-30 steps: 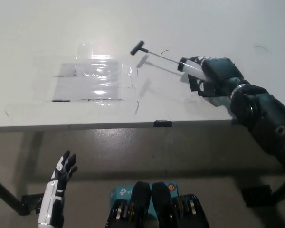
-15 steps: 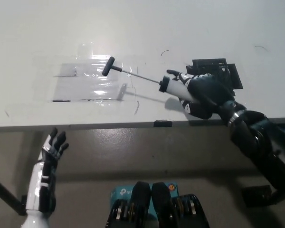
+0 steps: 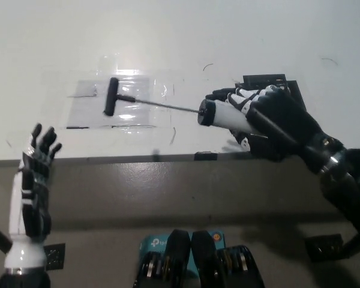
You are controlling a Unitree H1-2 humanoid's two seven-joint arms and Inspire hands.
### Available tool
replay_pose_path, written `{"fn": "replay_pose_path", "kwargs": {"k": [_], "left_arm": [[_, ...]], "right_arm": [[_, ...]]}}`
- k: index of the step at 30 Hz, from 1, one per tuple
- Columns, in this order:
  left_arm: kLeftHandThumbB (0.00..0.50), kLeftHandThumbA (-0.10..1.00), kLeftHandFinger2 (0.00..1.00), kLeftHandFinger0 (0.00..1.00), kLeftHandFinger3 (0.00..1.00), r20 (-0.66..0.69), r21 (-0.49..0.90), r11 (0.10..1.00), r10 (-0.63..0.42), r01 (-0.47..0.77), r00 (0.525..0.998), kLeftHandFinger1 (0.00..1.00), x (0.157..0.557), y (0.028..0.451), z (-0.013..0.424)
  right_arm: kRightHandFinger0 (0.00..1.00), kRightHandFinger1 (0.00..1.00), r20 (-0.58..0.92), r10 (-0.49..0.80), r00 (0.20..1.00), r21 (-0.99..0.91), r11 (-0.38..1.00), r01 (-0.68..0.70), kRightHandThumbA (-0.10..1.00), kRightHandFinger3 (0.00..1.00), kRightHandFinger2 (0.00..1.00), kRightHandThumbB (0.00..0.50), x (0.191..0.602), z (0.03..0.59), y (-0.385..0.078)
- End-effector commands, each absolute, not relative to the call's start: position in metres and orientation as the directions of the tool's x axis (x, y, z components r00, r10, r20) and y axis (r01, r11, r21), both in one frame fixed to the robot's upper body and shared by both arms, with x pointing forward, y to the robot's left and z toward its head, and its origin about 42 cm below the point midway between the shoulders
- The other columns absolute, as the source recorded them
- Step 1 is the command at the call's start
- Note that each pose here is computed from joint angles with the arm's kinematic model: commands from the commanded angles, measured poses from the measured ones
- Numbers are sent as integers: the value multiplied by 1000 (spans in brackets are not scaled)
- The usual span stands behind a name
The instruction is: The robot uses right hand to pick up a small white air pumper and uses its left hand to compress it, and then puts it on the desk
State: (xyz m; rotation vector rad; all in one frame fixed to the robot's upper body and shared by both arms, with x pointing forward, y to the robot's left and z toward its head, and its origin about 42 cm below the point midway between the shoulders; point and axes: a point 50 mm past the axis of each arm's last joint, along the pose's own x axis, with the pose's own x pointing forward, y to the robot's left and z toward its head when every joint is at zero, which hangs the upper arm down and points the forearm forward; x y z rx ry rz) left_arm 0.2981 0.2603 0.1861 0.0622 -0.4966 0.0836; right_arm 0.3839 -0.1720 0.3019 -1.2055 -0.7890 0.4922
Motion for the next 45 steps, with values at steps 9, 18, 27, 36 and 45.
{"fn": "replay_pose_path", "kwargs": {"k": [9,18,27,36,45], "left_arm": [[140,1000,1000,1000,1000,526,40,995,61,-96,848,1000,320,256,222],[200,1000,1000,1000,1000,598,48,998,-51,28,800,1000,299,230,248],[239,1000,1000,1000,1000,607,62,992,-128,114,784,1000,272,209,258],[247,1000,1000,1000,1000,600,58,989,-142,134,787,1000,277,197,254],[253,1000,1000,1000,1000,580,67,987,-155,143,800,1000,287,185,246]], "right_arm": [[16,452,200,788,582,-975,217,41,-100,692,782,215,337,322,-162],[42,471,165,786,596,-983,182,31,-100,609,793,227,337,318,-161],[61,522,189,772,606,-978,205,45,-100,781,846,201,344,323,-163],[62,518,209,774,597,-976,207,73,-100,786,813,204,347,326,-158],[74,542,180,780,599,-981,190,48,-100,811,842,202,345,328,-150]]}}
